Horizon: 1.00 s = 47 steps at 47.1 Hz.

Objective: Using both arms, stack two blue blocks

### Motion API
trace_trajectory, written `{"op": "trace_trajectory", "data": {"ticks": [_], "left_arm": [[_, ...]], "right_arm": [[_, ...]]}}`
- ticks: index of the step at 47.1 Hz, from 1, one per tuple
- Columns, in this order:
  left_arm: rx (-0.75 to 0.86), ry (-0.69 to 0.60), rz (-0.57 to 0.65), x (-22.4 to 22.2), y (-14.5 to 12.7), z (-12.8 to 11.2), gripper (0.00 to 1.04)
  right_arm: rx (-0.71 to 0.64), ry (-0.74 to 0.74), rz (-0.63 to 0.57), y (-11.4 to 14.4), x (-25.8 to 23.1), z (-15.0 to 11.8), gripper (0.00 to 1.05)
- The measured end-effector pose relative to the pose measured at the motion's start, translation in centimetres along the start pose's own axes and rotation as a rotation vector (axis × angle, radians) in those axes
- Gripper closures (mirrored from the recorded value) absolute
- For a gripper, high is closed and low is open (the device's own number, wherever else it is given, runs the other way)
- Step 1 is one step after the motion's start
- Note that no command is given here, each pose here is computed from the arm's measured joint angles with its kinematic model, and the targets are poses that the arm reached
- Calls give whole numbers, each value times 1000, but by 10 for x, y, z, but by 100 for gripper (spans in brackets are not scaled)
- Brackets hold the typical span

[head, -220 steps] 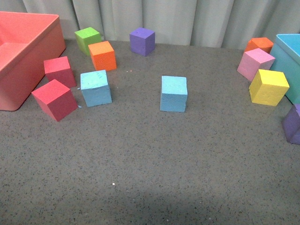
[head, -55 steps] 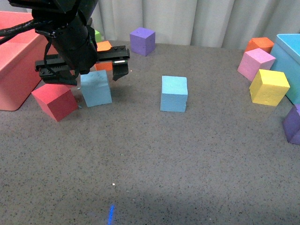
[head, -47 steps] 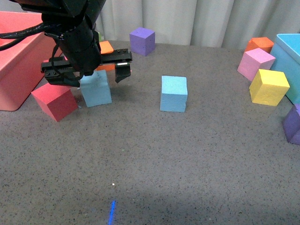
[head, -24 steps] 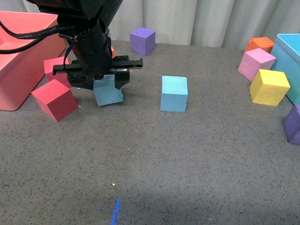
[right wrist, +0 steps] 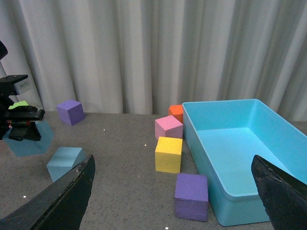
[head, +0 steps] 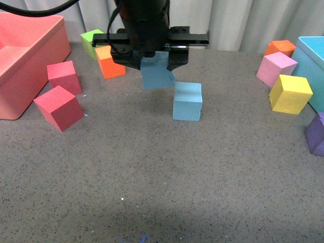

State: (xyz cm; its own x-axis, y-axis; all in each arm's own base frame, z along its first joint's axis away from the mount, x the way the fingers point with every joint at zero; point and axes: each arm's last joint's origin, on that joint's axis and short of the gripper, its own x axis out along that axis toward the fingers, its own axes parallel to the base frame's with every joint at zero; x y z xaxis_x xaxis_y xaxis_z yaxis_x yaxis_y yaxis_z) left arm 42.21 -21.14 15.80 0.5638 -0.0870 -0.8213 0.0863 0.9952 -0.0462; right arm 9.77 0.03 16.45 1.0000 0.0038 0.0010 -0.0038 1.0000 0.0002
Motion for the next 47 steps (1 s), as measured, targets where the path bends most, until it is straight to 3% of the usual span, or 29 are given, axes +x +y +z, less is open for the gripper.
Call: {"op": "trace_trajectory", "data": {"ticks": [10, 20, 41, 47], "left_arm": [[48, 13, -30, 4, -40, -2, 58], [79, 24, -36, 13, -60, -3, 58], [90, 41, -7, 23, -62, -4, 58], [90, 42, -12, 23, -62, -4, 34]], "right_arm": [[0, 0, 0, 0, 0, 0, 10], [0, 0, 0, 0, 0, 0, 10], [0, 0, 0, 0, 0, 0, 10], [0, 0, 0, 0, 0, 0, 10]]}}
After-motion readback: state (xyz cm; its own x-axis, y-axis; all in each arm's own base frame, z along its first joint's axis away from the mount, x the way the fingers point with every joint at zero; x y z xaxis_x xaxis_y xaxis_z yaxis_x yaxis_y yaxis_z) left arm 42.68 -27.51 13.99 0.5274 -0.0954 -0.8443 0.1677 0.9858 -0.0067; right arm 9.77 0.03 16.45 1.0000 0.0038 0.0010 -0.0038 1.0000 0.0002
